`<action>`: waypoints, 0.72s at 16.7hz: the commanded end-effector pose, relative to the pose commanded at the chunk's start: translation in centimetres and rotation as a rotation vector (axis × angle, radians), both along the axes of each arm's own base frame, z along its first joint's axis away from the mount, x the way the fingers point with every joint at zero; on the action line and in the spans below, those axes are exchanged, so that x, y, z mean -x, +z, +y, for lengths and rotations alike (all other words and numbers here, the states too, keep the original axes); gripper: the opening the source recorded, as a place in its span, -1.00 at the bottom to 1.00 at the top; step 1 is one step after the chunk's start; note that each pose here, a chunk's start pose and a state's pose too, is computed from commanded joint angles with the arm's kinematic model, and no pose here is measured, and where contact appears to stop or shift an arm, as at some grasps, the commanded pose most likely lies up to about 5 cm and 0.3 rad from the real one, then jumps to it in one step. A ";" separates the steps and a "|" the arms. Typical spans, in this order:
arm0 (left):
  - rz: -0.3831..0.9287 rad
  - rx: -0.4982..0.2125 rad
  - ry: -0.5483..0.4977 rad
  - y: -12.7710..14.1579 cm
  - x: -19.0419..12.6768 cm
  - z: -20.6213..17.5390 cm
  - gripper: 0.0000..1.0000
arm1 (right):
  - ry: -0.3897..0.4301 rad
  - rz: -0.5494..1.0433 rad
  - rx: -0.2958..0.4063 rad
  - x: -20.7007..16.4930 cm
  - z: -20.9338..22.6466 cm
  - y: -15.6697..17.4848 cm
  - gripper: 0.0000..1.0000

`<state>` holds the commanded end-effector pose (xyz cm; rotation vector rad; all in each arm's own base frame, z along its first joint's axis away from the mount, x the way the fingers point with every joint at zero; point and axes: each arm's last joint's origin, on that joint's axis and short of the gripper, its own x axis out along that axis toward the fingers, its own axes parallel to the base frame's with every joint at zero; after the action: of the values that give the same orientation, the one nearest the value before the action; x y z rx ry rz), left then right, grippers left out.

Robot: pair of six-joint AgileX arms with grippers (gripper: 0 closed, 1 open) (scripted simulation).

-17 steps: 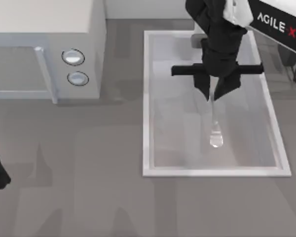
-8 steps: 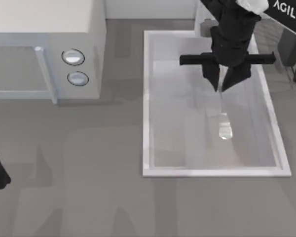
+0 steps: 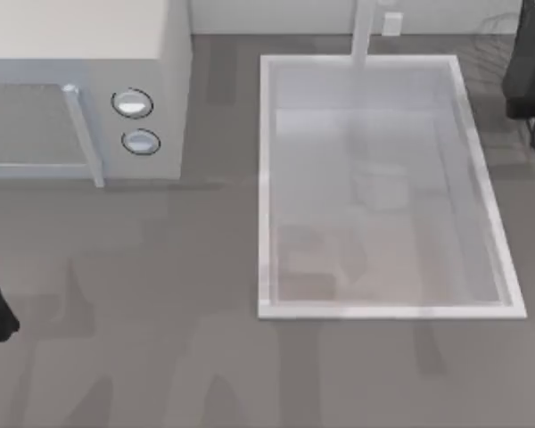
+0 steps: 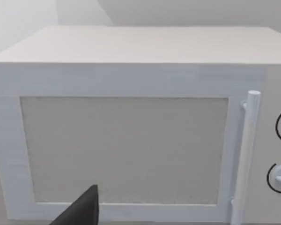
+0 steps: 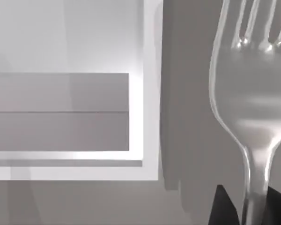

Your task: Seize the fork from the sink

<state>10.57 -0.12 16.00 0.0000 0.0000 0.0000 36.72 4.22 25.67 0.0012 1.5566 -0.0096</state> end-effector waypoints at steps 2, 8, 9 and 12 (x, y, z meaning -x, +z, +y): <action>0.000 0.000 0.000 0.0 0.0 0.0 1.00 | -0.002 0.006 -0.002 2.7 -2.9 0.8 -1.00; 0.000 0.000 0.000 0.0 0.0 0.0 1.00 | -0.003 0.014 -0.005 5.5 -5.6 1.3 -1.00; 0.000 0.000 0.000 0.0 0.0 0.0 1.00 | -0.003 0.014 -0.005 5.5 -5.6 1.3 -1.00; 0.000 0.000 0.000 0.0 0.0 0.0 1.00 | -0.001 0.017 -0.004 5.3 -5.5 0.8 -1.00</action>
<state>10.57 -0.12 16.00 0.0000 0.0000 0.0000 31.42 -1.25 26.45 0.0050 1.5738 -0.0070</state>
